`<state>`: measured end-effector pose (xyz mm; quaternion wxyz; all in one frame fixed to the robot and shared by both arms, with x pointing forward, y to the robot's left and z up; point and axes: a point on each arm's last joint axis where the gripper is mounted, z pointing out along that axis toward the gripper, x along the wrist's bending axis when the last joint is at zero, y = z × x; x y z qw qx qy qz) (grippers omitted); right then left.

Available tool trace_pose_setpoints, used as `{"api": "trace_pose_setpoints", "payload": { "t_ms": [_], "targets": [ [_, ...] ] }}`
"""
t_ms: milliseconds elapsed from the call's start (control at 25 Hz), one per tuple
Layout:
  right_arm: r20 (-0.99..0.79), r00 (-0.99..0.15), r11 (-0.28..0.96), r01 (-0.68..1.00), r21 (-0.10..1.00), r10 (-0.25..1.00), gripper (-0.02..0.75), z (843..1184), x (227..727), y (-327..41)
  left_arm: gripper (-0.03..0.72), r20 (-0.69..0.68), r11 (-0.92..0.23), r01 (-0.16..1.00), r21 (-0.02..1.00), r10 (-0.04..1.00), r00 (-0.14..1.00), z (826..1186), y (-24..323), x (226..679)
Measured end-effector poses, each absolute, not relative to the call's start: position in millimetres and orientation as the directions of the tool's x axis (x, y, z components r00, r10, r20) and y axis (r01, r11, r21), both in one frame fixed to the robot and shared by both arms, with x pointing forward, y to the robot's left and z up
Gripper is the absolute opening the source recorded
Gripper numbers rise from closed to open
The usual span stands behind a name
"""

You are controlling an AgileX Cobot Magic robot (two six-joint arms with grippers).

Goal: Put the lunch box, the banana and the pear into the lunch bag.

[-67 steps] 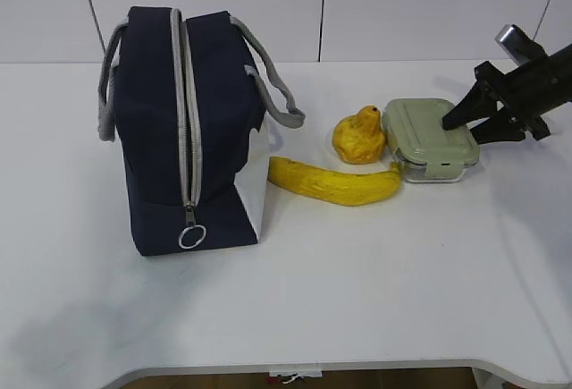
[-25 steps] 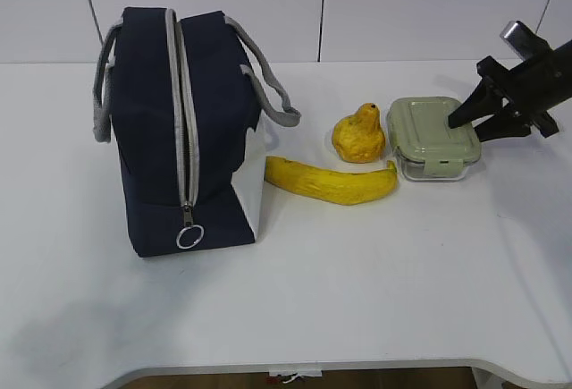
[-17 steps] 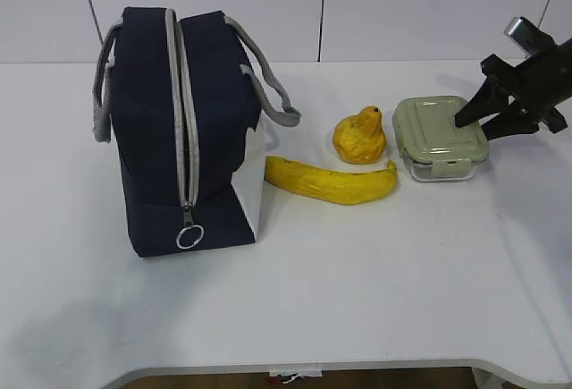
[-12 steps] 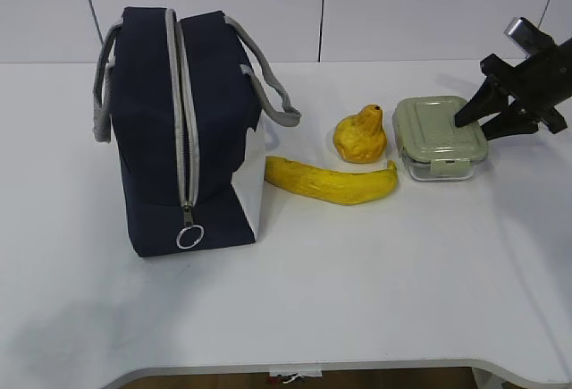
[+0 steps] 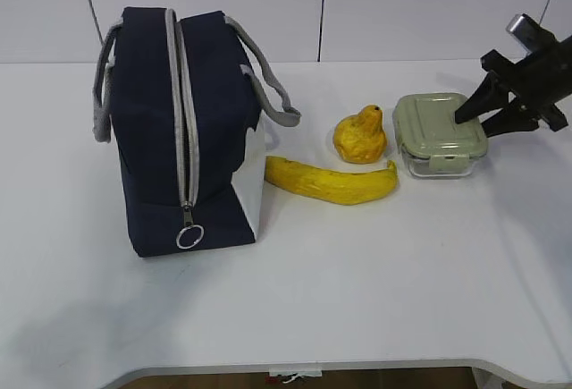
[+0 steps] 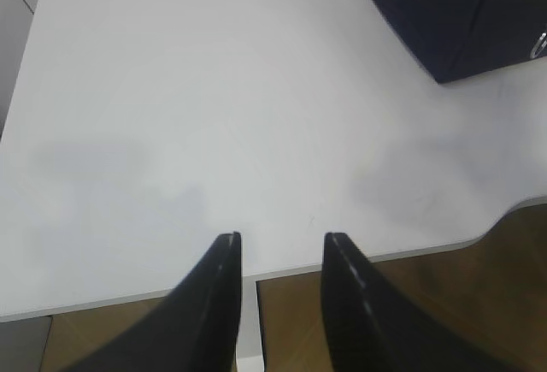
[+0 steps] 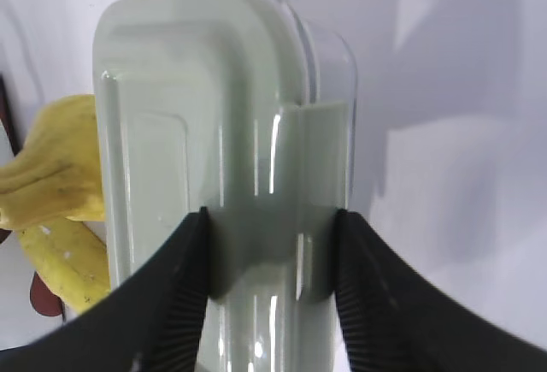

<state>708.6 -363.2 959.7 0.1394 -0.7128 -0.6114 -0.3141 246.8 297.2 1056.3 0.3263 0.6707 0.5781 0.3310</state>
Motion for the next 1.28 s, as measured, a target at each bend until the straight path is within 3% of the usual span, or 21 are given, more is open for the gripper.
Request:
{"api": "trace_pose_setpoints", "payload": {
  "t_ms": [1280],
  "targets": [
    [0.623, 0.061, -0.226, 0.955, 0.19, 0.78, 0.352, 966.4, 707.7, -362.6, 0.244, 0.067, -0.119, 0.559, 0.82, 0.991, 0.112, 1056.3, 297.2, 246.8]
  ]
}}
